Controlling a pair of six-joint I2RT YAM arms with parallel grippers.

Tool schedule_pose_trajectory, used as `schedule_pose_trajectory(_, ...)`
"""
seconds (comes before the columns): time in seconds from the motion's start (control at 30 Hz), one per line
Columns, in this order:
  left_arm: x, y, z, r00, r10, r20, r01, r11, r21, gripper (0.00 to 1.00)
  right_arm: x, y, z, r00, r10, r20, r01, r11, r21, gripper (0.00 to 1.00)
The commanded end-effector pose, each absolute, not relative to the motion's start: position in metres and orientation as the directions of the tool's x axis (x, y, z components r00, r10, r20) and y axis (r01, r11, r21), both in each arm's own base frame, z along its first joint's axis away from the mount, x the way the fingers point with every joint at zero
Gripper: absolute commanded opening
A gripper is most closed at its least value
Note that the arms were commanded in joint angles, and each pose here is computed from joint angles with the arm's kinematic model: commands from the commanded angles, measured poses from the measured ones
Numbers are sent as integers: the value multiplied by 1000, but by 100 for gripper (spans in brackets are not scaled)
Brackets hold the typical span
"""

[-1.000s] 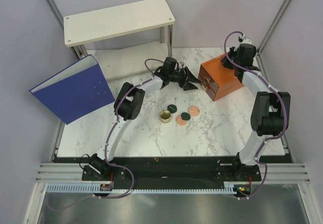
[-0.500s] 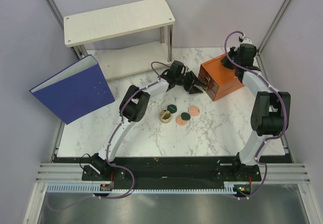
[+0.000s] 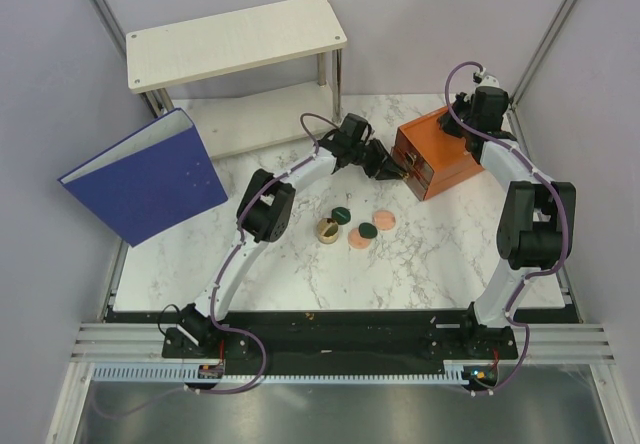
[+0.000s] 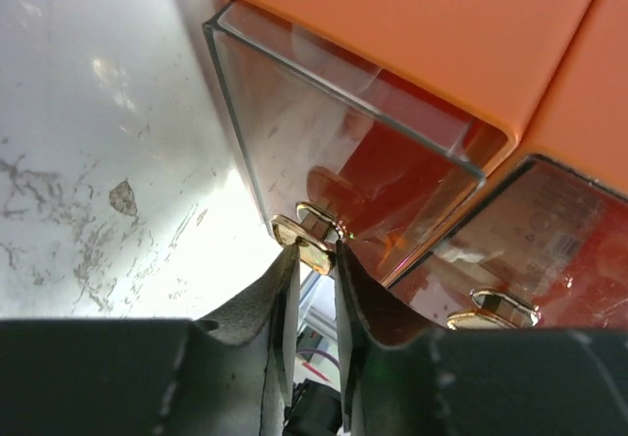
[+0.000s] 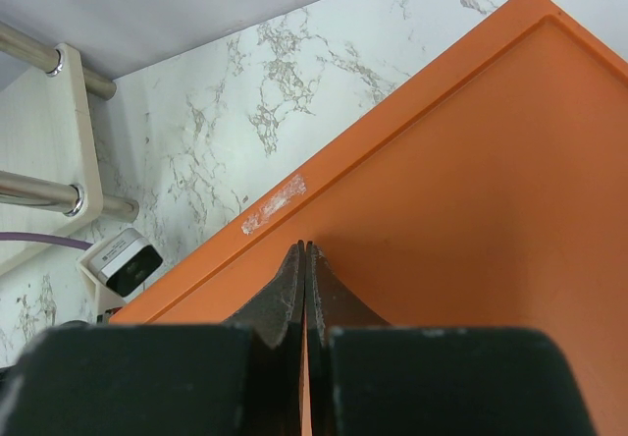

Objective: Organize the makeup

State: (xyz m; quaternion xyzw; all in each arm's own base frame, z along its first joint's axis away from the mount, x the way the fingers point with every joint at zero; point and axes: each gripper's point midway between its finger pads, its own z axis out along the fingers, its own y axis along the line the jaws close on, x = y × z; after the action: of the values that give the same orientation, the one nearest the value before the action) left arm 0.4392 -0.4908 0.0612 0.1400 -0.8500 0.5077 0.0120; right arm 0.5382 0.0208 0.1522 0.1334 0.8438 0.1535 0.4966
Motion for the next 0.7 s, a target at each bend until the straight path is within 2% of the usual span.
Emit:
schedule_pose_trajectory(0.0,431,-465,34,-956,-251,153,-275,580,-766,25,422,25,-6,-857,361,-368,273,923,270,0)
schedule_pose_trajectory(0.37,407,-414,30,-938,-288,194,-340,653,-677,23,419,23,-6,-855,365,-367,279,922,267,0)
schedule_pose_trajectory(0.67,389,-368,44,-935,-314,163,-342,685,-643,24,419,24,-7,-857,364,-365,276,922,270,0)
